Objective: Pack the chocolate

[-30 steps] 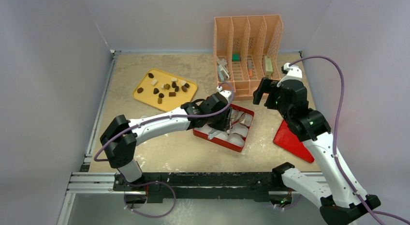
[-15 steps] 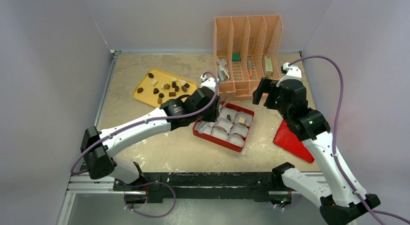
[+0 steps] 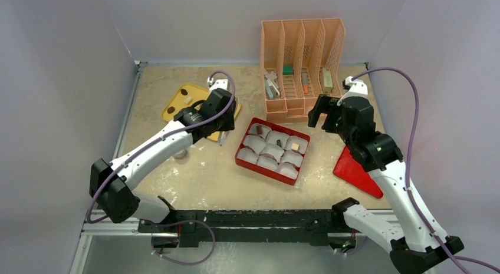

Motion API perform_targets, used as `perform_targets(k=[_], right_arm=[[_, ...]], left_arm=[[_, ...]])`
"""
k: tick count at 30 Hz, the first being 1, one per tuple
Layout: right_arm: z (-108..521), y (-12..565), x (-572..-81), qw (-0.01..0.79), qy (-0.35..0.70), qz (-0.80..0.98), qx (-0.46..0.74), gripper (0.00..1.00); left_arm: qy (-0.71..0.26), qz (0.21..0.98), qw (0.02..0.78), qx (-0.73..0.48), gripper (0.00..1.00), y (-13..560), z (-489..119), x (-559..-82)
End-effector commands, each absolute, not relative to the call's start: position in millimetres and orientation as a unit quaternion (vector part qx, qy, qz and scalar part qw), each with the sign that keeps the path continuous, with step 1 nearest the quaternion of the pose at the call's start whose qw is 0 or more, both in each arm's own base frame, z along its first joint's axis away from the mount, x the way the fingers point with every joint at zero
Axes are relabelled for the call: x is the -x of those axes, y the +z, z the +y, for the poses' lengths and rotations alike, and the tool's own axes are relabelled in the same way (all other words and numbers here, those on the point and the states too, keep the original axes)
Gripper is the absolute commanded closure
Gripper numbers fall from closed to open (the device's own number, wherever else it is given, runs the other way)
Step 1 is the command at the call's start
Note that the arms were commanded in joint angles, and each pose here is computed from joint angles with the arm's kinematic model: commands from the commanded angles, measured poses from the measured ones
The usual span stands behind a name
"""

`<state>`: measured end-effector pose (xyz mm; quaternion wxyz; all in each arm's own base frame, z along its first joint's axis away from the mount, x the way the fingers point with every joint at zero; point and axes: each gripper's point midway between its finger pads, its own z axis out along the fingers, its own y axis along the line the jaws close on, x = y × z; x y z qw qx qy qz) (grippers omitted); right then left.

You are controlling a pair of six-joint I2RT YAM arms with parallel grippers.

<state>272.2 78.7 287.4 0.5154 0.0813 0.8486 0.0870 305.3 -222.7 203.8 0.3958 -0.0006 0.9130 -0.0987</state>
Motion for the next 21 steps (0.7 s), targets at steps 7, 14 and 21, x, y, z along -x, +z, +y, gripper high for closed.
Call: perform_targets(k=[7,14,21], right_arm=[[79.4,293.8,-273.2,0.531,0.097,0.838,-0.082,0.01],[79.6,292.8,-274.2,0.532,0.096,0.838,-0.080,0.01],[78.7,291.2,-276.4,0.531,0.089,0.839,-0.077,0.01]], left_arm=[[-0.064,0.918,0.390,0.040,0.65,175.6,-186.9,-332.3],[-0.060,0.922,0.380,0.034,0.64,156.6,-188.3,-341.3],[-0.046,0.929,0.366,0.042,0.63,136.8,-181.8,-351.7]])
